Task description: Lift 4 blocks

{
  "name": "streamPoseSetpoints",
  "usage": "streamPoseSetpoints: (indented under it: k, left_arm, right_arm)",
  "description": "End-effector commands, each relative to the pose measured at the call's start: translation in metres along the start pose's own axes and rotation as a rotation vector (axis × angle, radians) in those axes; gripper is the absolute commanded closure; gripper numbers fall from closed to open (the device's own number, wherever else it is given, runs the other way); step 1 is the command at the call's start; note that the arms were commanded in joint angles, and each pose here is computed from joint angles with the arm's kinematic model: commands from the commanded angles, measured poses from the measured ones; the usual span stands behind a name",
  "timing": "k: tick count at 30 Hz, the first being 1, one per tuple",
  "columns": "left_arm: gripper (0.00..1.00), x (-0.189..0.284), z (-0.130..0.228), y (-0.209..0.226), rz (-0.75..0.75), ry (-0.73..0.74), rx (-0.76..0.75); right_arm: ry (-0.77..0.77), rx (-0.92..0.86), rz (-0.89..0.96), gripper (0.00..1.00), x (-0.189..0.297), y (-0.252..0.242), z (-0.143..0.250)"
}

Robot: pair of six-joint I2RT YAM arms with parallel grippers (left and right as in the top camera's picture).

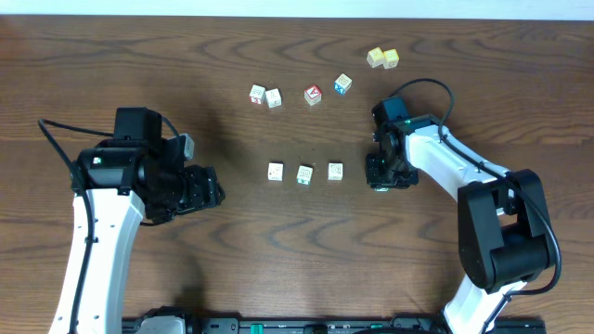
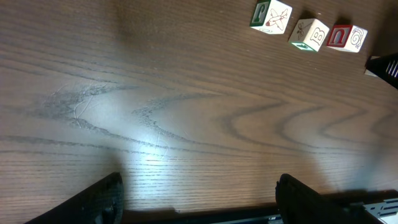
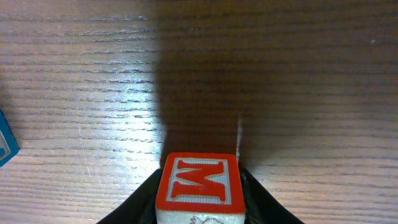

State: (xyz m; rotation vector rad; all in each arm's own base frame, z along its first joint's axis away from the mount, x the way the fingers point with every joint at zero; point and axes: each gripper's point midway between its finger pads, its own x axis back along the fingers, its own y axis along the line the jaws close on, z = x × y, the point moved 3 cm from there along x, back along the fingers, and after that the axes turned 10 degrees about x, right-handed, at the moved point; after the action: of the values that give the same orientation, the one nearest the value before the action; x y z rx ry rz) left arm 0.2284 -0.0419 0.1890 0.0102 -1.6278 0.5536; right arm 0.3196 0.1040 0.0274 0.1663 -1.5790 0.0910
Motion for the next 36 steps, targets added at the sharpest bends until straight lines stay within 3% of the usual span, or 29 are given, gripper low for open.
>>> streamPoseSetpoints:
  k: [1, 15, 25, 32, 36]
  left_arm:
    - [0.21, 0.004, -0.003, 0.000, -0.005, -0.014, 0.003]
    - [0.21, 0.004, -0.003, 0.000, -0.005, -0.015, 0.003]
    - [0.21, 0.004, -0.003, 0.000, -0.005, -0.014, 0.003]
    - [0.21, 0.004, -0.003, 0.000, -0.005, -0.014, 0.003]
    - [0.21, 0.004, -0.003, 0.000, -0.005, -0.014, 0.003]
  right_arm:
    - [0.015, 0.027, 0.024, 0.65, -0.005, -0.005, 0.003]
    - [0.025, 0.000, 0.013, 0.52, 0.002, -0.003, 0.001]
    - [-0.027, 0.004, 0.004, 0.47, 0.073, 0.006, -0.036]
    - [-0.057, 0.046, -0.171, 0.42, 0.101, 0.045, -0.046]
    - [-0.073, 0.068, -0.148, 0.35, 0.093, 0.061, -0.045]
